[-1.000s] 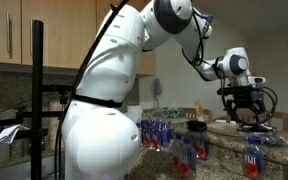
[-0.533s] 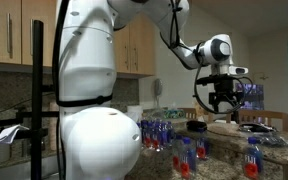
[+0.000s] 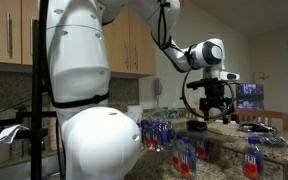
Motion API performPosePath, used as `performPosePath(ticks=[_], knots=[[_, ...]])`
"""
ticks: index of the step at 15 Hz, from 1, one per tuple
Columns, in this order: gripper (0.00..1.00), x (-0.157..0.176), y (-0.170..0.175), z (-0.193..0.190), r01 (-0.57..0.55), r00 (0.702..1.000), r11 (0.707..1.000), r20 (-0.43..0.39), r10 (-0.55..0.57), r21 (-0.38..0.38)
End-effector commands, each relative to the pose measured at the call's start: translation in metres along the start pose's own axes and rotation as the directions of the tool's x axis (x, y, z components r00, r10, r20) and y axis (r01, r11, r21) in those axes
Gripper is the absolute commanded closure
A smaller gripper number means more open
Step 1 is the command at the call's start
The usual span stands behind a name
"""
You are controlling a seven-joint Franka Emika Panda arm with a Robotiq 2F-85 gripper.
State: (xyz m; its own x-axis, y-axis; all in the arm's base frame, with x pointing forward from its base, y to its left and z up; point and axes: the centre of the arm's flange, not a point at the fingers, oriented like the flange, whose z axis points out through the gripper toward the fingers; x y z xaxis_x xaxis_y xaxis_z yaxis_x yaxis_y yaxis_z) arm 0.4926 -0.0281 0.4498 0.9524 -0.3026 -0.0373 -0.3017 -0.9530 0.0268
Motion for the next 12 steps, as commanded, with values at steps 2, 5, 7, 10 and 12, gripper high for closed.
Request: performPosePath(ticks=[2, 5, 7, 10, 12], knots=[[0.00, 0.012, -0.023, 0.019, 0.143, 0.988, 0.990, 0.061, -0.144, 0.014], [0.00, 0.011, -0.043, 0.032, 0.227, 0.969, 0.974, 0.094, -0.227, 0.008], [0.00, 0.005, -0.059, 0.036, 0.286, 0.953, 0.958, 0.105, -0.284, -0.003], [0.00, -0.010, -0.076, 0.040, 0.341, 0.929, 0.940, 0.155, -0.337, 0.000], [0.00, -0.020, -0.081, 0.041, 0.338, 0.927, 0.941, 0.170, -0.335, 0.010]])
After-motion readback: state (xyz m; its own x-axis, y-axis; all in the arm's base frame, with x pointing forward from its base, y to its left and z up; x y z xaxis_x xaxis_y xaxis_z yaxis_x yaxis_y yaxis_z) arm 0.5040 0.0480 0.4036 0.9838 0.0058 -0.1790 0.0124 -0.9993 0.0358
